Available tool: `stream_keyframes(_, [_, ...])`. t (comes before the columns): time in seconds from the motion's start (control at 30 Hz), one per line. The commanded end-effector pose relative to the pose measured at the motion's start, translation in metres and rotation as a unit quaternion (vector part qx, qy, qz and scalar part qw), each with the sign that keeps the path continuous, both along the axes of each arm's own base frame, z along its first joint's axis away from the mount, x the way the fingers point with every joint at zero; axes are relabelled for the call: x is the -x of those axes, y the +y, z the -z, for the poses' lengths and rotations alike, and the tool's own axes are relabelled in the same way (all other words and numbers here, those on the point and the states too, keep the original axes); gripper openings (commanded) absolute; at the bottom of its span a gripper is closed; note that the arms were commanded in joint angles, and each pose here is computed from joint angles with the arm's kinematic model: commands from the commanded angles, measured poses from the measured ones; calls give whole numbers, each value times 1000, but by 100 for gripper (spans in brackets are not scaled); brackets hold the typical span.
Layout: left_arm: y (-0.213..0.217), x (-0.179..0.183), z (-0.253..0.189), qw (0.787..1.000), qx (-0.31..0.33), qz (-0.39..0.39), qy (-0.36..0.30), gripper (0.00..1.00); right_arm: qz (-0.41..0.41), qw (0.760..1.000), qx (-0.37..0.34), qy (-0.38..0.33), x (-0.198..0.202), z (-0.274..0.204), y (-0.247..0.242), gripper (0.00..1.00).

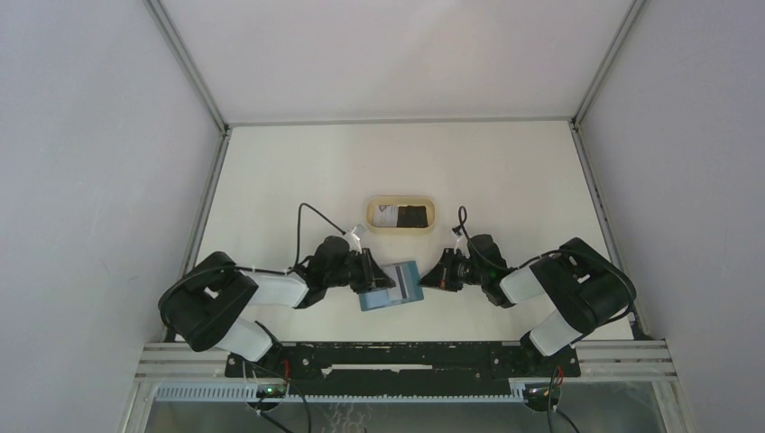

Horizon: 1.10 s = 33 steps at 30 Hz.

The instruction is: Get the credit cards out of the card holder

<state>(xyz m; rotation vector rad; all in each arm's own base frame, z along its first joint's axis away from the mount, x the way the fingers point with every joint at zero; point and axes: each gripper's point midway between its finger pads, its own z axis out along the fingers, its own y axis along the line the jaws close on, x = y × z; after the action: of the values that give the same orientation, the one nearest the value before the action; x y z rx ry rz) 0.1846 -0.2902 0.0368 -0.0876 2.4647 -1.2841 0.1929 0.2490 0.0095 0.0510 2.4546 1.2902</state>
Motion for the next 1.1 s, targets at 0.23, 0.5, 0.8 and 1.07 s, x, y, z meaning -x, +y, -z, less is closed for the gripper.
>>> stream_keyframes(0.23, [9, 4, -3, 1000, -8, 3, -18, 22, -6, 1000, -9, -25, -9, -7, 6, 0])
stream_keyframes(0.5, [14, 7, 0, 1000, -12, 0, -14, 21, -7, 1000, -8, -23, -8, -5, 6, 0])
stream_keyframes(0.8, [18, 4, -4, 1000, -3, -11, -18, 13, -8, 1000, -8, -19, -8, -3, 6, 0])
stream_keyframes(1.07, [13, -2, -17, 999, 22, -17, -26, 8, -8, 1000, -7, -20, -8, -4, 6, 0])
